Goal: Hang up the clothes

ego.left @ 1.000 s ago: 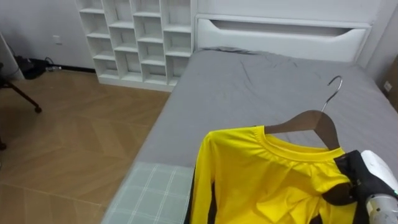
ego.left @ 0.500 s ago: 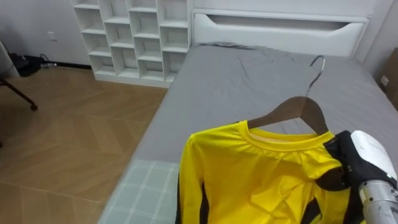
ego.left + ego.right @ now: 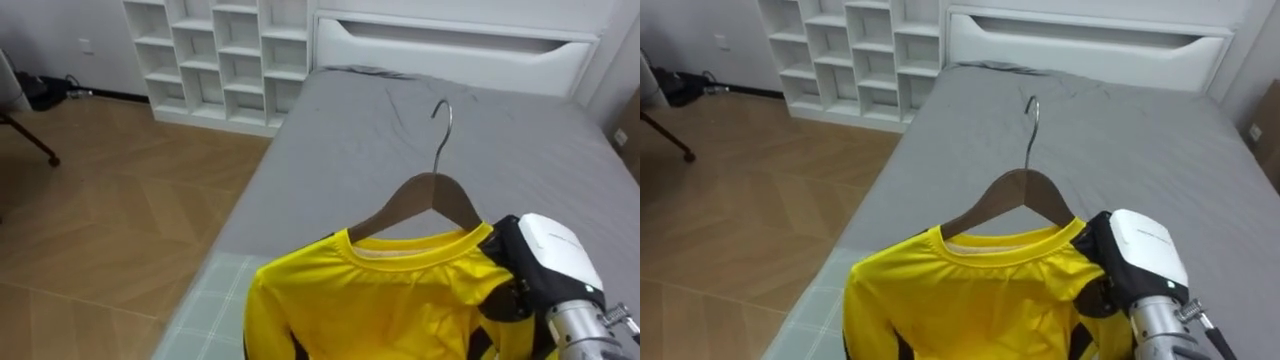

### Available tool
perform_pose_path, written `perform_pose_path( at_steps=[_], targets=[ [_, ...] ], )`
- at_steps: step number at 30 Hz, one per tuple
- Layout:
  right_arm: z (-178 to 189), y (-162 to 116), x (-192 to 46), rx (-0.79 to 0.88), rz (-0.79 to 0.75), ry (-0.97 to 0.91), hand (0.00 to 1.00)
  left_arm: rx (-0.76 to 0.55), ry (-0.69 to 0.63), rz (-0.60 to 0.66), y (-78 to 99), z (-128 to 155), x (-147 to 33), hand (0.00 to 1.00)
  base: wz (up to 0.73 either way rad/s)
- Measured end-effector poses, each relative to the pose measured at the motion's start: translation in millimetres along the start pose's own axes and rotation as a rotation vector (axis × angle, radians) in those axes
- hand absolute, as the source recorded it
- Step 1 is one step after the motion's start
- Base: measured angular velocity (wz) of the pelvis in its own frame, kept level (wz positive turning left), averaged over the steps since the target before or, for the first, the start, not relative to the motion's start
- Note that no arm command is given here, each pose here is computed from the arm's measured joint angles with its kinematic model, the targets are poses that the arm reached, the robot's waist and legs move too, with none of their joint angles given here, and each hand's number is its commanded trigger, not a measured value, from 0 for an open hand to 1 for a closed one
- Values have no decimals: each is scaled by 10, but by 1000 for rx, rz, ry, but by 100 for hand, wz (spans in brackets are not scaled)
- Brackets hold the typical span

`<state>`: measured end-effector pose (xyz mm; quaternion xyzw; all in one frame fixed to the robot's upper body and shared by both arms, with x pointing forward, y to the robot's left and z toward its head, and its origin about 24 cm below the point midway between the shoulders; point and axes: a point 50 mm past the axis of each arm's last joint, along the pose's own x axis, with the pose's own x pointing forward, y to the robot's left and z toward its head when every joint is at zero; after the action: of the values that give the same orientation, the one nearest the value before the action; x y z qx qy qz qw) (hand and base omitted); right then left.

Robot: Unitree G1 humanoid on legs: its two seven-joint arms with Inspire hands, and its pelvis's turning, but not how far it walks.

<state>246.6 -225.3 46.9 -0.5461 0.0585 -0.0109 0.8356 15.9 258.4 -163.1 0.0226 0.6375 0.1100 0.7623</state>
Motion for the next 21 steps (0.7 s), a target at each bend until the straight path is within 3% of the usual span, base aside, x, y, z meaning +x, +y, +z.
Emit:
perform_pose_path(
  at_steps=[14, 21],
  targets=[
    [86, -89, -16, -19, -36, -51, 100, 55, -11, 21, 80, 70, -1, 0, -7],
    [-6, 16, -142, -12, -28, -34, 100, 148, -8, 26, 62, 96, 4, 0, -56]
  ],
)
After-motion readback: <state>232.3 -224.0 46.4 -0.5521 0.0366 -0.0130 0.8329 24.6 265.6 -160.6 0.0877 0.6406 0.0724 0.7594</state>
